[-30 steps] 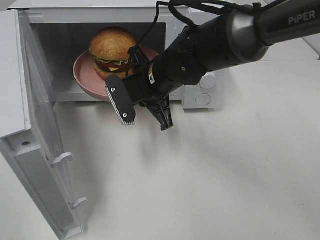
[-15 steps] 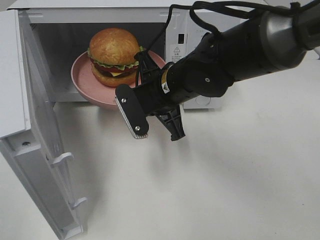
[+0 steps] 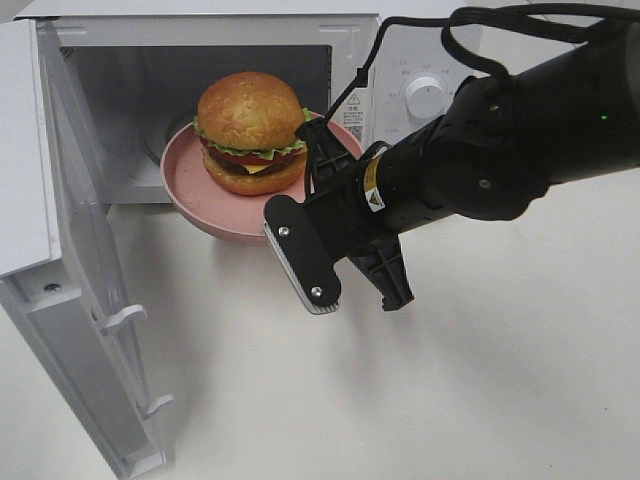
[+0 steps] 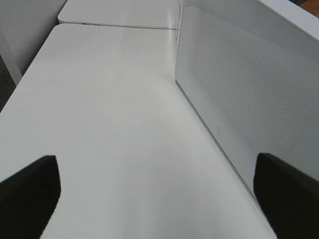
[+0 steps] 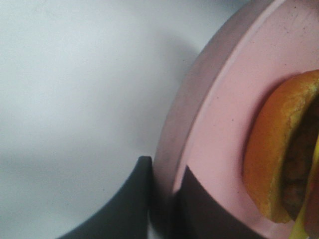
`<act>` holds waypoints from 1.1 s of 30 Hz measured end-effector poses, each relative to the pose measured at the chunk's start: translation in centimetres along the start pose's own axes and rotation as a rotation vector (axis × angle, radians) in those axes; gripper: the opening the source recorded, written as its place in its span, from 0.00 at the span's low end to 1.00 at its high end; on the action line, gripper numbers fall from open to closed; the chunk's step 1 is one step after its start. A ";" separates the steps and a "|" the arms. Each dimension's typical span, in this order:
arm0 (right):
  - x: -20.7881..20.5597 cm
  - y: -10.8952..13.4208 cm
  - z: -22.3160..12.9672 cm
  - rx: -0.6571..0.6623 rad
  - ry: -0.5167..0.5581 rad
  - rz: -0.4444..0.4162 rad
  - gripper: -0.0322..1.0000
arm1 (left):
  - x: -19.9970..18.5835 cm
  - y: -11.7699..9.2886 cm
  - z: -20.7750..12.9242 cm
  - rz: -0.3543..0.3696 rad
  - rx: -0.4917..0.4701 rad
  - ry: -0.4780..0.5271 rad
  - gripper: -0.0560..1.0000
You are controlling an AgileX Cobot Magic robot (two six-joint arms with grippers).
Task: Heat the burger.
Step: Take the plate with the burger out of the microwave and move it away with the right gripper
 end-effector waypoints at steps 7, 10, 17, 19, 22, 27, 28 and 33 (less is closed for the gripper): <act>-2.2 1.4 -0.3 0.003 0.000 -0.002 0.11 | 0.0 0.0 0.0 0.000 0.000 0.000 0.97; -3.1 2.3 -0.5 0.003 0.007 0.013 0.11 | 0.0 0.0 0.0 0.000 0.000 0.000 0.97; -4.9 4.1 -1.0 0.004 0.018 0.033 0.11 | 0.0 0.0 0.0 0.000 0.000 0.000 0.97; -5.6 4.6 -1.1 0.008 0.021 0.035 0.11 | 0.0 0.0 0.0 0.000 0.000 0.000 0.97; -6.6 5.0 -1.3 0.017 0.021 0.022 0.11 | 0.0 0.0 0.0 0.000 0.000 0.000 0.97; -8.9 6.0 -1.7 0.027 0.033 0.009 0.11 | 0.0 0.0 0.0 0.000 0.000 0.000 0.97; -9.2 6.2 -1.8 0.030 0.036 0.007 0.11 | 0.0 0.0 0.0 0.000 0.000 0.000 0.97; -11.1 6.9 -2.4 0.068 0.060 0.004 0.11 | 0.0 0.0 0.0 0.000 0.000 0.000 0.97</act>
Point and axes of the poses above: a point on each arm's last joint axis where the gripper is mounted, x pointing out along that axis toward the gripper, y along the wrist's bending axis when the last joint is at zero, z = x × y, the point moved 7 cm from there along x, pointing out along that axis toward the gripper
